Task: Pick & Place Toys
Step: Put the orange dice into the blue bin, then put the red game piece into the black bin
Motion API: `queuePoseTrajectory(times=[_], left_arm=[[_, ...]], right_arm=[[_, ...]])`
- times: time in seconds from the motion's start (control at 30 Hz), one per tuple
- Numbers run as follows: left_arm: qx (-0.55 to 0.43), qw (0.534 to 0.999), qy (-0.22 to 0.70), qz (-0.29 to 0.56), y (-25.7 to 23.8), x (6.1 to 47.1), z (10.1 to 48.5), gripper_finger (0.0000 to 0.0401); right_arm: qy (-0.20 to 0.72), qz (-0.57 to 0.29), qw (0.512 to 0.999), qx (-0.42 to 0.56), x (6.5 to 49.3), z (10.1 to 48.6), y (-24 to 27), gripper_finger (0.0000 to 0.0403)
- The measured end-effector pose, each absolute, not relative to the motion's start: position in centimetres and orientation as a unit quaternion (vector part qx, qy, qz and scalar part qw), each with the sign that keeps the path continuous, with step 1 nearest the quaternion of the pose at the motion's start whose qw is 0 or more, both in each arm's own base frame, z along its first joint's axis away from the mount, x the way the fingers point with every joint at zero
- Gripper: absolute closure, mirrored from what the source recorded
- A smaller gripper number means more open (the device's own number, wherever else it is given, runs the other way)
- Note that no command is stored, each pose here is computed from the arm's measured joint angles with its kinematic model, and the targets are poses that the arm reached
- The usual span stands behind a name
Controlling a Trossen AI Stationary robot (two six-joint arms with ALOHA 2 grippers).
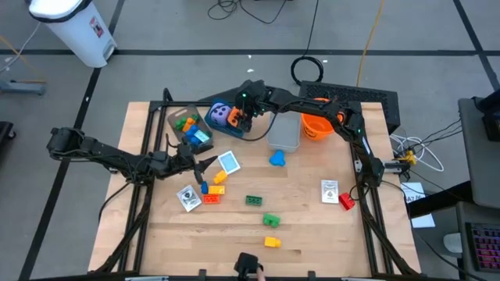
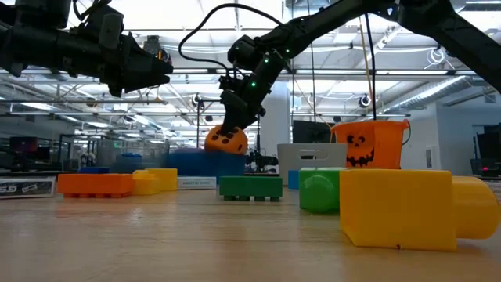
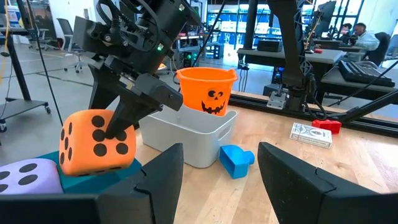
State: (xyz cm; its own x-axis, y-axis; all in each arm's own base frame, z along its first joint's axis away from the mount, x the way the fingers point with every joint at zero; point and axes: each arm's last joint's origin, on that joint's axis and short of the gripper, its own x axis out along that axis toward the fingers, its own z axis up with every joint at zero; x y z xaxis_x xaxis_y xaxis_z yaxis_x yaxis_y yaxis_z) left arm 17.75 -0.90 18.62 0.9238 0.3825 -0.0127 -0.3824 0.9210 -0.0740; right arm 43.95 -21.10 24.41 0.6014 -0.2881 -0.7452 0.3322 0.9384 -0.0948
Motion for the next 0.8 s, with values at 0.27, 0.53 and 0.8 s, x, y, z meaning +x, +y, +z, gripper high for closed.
queuePoseTrajectory(times=[0.27, 0.53, 0.8], left_arm=[[-0.038, 0.98, -0.001, 0.195, -0.9, 17.7, 18.6, 0.0185], [-0.038, 0.98, -0.001, 0.195, -0.9, 17.8, 18.6, 0.0185], [-0.038, 0.98, -0.001, 0.195, -0.9, 17.8, 18.6, 0.0185]], right_arm=[[0.398, -0.173, 0.901, 0.018, 44.1, 24.8, -21.2, 0.0074], [0.393, -0.147, 0.907, -0.024, 43.9, 26.8, -19.4, 0.0073], [0.379, -0.062, 0.923, -0.005, 42.9, 30.7, -14.9, 0.0076]])
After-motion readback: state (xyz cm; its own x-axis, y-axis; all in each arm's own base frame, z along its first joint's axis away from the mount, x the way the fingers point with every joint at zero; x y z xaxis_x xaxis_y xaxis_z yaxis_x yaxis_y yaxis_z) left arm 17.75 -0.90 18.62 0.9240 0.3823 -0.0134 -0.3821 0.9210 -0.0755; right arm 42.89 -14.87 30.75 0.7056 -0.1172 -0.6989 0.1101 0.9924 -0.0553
